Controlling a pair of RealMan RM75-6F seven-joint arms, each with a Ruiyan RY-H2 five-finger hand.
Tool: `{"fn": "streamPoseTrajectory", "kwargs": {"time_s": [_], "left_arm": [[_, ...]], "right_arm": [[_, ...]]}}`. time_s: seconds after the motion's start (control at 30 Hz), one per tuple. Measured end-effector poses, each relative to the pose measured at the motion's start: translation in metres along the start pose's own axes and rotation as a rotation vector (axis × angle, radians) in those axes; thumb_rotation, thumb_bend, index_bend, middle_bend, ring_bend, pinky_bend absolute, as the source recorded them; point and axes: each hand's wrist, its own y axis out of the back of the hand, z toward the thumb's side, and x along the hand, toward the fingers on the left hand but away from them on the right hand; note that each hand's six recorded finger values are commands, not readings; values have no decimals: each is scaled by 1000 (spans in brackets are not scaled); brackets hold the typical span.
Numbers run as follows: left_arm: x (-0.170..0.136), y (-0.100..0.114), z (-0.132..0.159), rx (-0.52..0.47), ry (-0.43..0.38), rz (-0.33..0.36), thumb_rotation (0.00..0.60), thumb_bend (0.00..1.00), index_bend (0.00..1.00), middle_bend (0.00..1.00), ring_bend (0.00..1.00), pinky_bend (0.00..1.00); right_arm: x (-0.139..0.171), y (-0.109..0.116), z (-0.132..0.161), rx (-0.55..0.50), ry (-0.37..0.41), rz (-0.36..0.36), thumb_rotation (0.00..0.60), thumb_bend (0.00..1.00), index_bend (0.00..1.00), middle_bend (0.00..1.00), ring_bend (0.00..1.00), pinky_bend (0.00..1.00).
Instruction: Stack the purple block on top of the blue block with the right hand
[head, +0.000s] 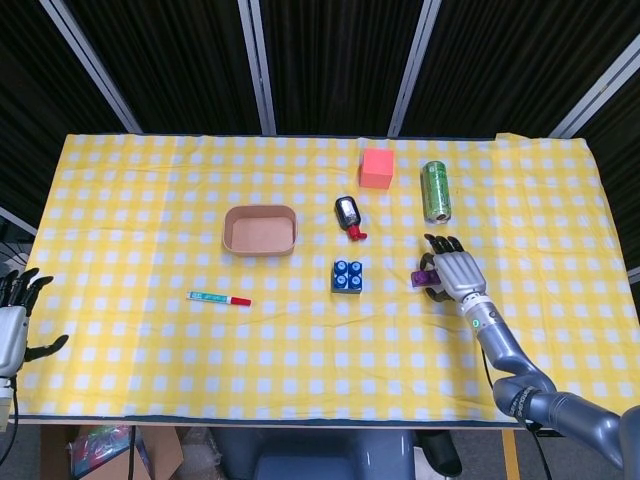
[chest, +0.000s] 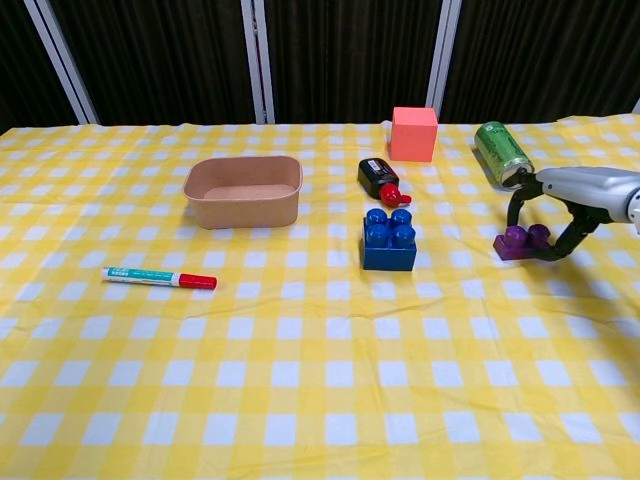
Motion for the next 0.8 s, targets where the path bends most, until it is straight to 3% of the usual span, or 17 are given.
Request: {"fn": "streamPoseTrajectory", "kwargs": {"time_s": [0.8], "left_arm": [[0,-2,2,12,2,-3,600,182,163,67,0,52]], "right_arm": [[-4,-3,0,0,0,7,600,383,434,0,0,0]]}}
